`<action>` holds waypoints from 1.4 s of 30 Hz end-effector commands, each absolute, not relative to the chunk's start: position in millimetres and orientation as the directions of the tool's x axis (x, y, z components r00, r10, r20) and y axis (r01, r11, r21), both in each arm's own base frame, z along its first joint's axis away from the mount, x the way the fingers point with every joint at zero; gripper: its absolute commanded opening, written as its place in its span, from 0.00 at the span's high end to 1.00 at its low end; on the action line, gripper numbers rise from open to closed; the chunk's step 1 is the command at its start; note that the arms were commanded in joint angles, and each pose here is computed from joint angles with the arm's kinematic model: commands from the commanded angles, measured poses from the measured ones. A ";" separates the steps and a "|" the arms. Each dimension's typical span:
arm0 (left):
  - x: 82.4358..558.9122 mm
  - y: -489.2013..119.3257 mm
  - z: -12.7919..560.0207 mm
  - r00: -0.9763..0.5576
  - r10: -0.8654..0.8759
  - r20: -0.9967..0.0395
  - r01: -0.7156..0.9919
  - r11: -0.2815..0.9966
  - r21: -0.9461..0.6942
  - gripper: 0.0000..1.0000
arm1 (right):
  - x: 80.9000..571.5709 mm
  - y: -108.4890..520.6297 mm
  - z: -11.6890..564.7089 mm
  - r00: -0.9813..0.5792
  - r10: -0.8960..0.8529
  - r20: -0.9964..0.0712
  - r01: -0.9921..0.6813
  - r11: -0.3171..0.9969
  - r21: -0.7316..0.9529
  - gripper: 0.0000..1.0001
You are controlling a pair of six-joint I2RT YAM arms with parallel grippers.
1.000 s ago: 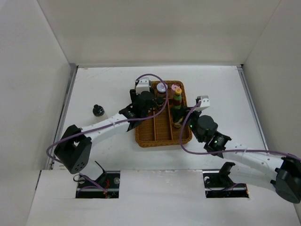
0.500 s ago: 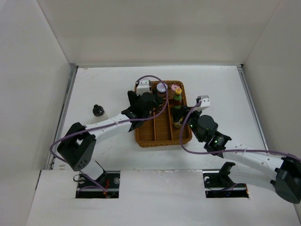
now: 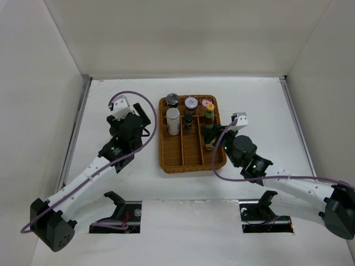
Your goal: Organize the condiment bottles
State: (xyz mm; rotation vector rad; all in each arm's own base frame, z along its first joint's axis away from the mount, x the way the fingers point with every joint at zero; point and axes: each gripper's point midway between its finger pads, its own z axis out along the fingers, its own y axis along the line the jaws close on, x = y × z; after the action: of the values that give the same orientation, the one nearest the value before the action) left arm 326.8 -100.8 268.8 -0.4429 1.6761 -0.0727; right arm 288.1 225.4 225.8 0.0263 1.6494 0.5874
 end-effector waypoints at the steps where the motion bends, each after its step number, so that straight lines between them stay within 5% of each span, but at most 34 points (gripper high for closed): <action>1: 303.8 -49.8 213.6 -0.188 -0.295 -0.937 -0.410 0.890 -0.198 0.30 | 291.5 227.6 242.9 -0.144 0.402 -0.904 -0.326 0.844 0.427 0.27; 5: 300.2 -18.3 189.0 -0.206 -0.324 -0.923 -0.481 0.855 -0.193 0.37 | 291.6 228.3 242.2 -0.147 0.401 -0.904 -0.326 0.843 0.427 0.27; 17: 329.1 10.7 143.0 -0.237 -0.356 -0.904 -0.555 0.813 -0.174 0.27 | 292.3 229.8 241.1 -0.152 0.396 -0.905 -0.327 0.844 0.425 0.26; 35: 356.0 20.5 122.9 -0.245 -0.355 -0.902 -0.572 0.804 -0.162 0.32 | 292.5 247.7 229.5 -0.189 0.363 -0.912 -0.345 0.845 0.408 0.26; 42: 350.0 14.3 139.4 -0.214 -0.350 -0.912 -0.549 0.815 -0.184 0.59 | 291.0 245.0 230.2 -0.185 0.367 -0.912 -0.345 0.845 0.410 0.26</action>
State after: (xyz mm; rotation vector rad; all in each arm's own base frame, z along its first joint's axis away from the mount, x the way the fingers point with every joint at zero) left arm 347.4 20.3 113.3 -0.6911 1.9041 0.2709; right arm 290.0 237.4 199.7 -0.0169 1.7158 0.5600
